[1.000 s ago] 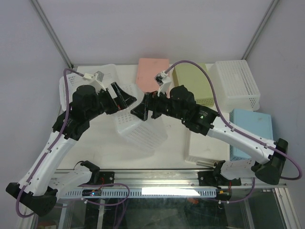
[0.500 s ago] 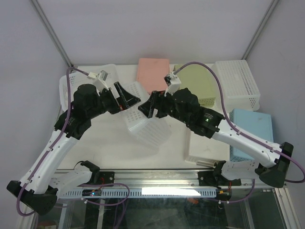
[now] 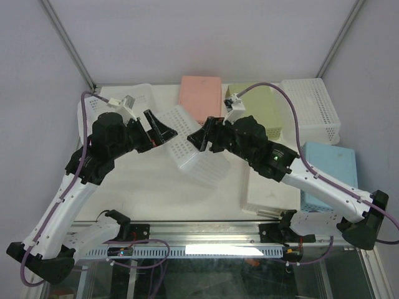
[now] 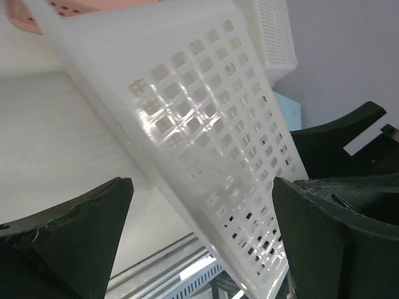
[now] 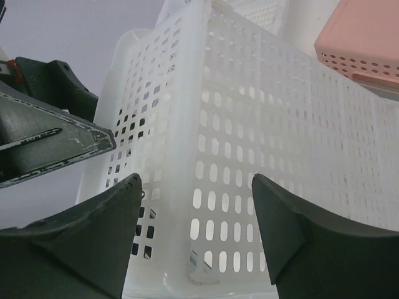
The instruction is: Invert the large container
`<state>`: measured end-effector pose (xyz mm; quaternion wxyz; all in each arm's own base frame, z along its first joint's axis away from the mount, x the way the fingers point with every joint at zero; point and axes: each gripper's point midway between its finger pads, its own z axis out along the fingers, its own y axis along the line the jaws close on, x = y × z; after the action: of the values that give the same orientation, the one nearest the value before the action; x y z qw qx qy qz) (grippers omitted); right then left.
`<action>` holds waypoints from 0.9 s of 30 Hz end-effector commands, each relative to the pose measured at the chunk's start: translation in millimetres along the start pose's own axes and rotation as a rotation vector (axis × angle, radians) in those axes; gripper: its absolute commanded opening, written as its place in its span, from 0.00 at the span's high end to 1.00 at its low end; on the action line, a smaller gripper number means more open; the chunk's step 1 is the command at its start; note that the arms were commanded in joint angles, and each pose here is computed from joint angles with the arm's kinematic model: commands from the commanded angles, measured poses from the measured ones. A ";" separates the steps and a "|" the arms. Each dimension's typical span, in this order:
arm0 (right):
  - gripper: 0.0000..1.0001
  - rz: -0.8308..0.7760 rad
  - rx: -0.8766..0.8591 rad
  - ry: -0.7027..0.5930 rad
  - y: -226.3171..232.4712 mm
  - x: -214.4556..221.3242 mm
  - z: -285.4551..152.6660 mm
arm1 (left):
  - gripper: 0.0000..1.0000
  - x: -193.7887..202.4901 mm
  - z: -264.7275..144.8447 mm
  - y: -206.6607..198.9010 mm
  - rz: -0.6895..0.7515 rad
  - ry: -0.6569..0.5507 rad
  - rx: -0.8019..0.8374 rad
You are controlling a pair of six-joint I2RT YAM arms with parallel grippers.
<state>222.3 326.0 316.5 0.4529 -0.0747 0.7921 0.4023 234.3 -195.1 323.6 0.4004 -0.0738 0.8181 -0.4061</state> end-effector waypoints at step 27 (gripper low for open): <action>0.26 0.016 -0.102 0.317 -9.8 89.9 27.0 | 0.01 -47.0 -63.4 15.1 0.010 -0.227 -0.223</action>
<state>188.3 357.3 217.1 0.2938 -0.1464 0.8485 0.4152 210.5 -110.7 374.7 0.4976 -0.1713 0.8003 -0.2873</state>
